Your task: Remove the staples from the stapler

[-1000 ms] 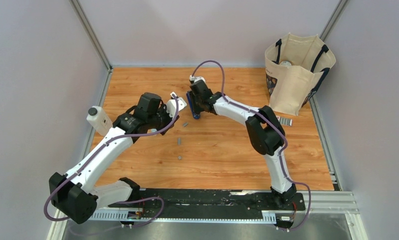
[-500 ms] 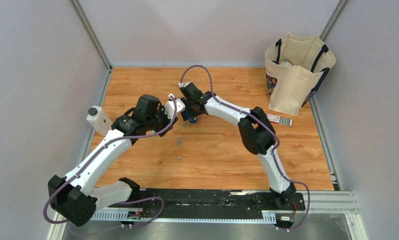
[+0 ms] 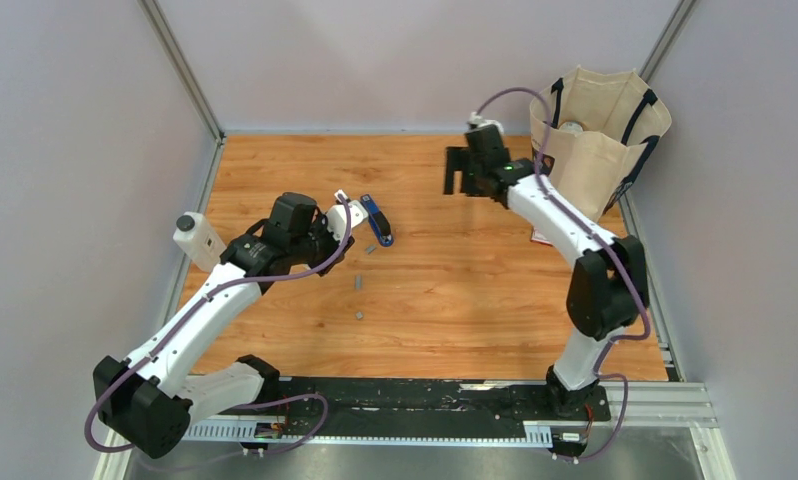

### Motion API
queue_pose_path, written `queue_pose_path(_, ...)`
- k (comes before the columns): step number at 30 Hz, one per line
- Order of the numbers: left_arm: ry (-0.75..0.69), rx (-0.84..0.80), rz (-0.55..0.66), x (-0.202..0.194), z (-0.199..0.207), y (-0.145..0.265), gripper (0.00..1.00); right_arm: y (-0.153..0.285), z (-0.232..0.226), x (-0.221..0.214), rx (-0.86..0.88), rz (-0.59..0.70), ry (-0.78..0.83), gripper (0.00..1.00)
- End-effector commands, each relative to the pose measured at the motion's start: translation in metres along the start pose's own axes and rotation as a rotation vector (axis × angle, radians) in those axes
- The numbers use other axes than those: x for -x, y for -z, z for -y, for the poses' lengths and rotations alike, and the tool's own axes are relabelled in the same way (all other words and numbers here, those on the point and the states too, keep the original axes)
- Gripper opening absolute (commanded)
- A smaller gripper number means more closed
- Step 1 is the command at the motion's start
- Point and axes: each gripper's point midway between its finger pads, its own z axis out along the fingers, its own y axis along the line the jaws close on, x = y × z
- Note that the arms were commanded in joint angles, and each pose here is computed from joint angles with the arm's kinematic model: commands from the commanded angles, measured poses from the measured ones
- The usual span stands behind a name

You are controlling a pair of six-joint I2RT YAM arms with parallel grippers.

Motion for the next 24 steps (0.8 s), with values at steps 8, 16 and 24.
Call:
queue_pose_path(8,0.015,-0.033,0.045,0.011,0.006,0.004,0.40,0.005,0.195,-0.061,-0.398,-0.059,-0.418,0.89)
queue_pose_path(16,0.011,-0.056,0.027,0.006,0.010,0.000,0.40,-0.003,0.246,-0.065,-0.503,-0.022,-0.497,0.80)
queue_pose_path(24,0.007,-0.049,0.030,0.011,0.006,0.002,0.40,-0.021,0.288,-0.082,-0.582,-0.081,-0.565,0.71)
